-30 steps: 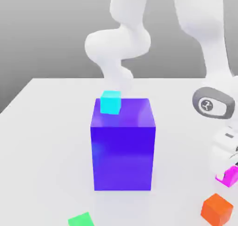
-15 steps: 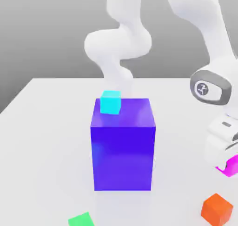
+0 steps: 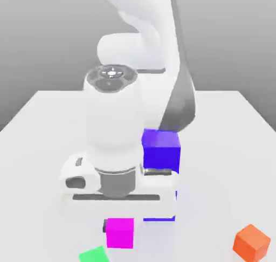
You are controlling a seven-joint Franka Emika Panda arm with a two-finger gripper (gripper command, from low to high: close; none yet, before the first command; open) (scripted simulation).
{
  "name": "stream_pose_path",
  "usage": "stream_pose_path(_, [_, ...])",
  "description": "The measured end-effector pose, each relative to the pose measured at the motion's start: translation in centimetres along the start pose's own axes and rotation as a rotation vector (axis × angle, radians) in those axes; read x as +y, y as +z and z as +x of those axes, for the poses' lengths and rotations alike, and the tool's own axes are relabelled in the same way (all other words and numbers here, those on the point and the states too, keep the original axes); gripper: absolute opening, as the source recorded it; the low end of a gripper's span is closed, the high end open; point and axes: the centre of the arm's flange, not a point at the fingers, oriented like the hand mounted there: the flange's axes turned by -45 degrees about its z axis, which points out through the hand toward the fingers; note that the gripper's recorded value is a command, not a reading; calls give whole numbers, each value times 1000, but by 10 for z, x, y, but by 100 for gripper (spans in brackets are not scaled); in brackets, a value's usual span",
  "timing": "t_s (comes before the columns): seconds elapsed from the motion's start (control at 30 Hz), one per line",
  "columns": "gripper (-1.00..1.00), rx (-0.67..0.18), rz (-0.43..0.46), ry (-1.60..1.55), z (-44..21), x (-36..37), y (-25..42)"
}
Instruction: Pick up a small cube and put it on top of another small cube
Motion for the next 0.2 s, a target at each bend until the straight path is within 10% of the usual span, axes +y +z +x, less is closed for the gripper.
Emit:
stream_pose_path(0.03, [-100, 0, 0, 5, 0, 3, 14])
stream_pose_path(0.07, [100, 0, 0, 8, 0, 5, 28])
stream_pose_path(0.2, [100, 0, 0, 8, 0, 5, 28])
